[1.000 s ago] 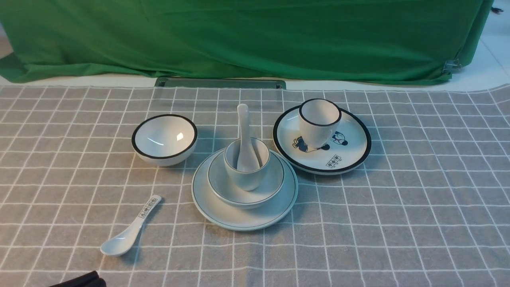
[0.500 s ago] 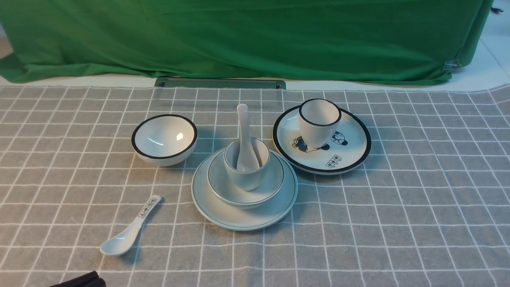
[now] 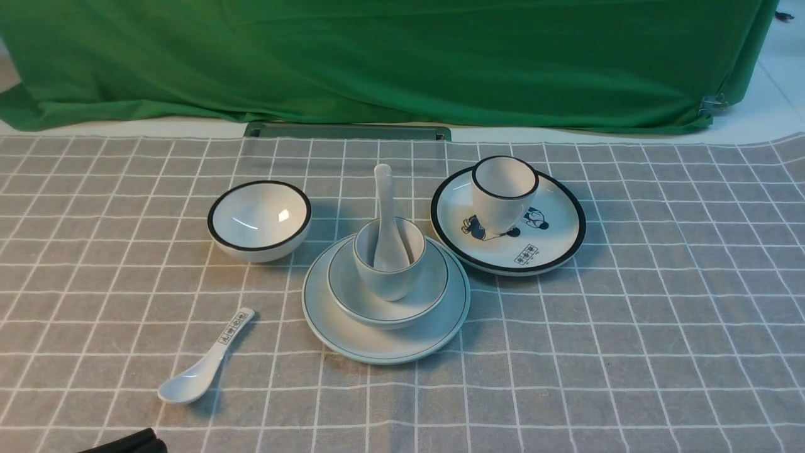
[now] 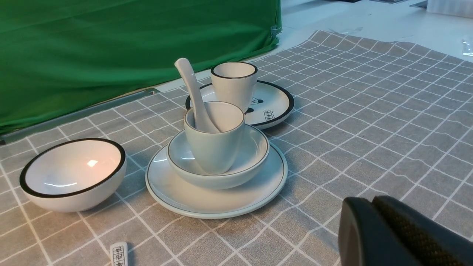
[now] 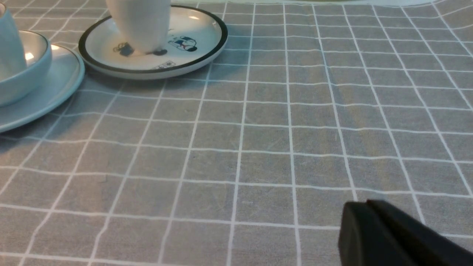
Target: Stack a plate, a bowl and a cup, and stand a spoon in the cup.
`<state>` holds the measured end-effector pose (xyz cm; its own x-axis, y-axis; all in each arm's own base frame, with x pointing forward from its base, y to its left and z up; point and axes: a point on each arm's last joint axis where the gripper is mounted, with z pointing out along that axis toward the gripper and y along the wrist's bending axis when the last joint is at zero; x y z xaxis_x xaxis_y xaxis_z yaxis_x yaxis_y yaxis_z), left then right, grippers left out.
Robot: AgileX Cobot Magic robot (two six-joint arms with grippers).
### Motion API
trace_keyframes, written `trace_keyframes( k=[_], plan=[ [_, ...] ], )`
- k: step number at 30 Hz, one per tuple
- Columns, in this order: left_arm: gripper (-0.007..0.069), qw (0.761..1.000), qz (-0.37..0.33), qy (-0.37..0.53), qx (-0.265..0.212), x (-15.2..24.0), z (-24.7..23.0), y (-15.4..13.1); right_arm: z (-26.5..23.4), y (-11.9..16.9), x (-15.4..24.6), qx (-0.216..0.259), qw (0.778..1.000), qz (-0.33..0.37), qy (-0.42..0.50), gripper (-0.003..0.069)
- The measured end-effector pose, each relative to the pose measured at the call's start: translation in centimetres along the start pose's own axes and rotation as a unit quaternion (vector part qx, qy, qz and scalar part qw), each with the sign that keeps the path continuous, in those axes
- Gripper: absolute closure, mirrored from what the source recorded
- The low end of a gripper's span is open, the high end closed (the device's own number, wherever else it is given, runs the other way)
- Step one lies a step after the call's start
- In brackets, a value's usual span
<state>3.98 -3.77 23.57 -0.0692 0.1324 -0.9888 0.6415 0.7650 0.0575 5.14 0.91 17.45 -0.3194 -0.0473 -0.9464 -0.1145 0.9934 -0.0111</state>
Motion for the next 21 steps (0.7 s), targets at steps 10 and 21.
trace_keyframes(
  k=[10,21],
  plan=[
    [0.0613,1.000,0.000,0.000,0.000,0.00,0.00,0.00,0.00,0.00,0.00,0.000,1.000,0.000,0.000,0.0592],
    [0.0613,1.000,0.000,0.000,0.000,0.00,0.00,0.00,0.00,0.00,-0.01,0.000,1.000,0.000,0.000,0.0575]
  ],
)
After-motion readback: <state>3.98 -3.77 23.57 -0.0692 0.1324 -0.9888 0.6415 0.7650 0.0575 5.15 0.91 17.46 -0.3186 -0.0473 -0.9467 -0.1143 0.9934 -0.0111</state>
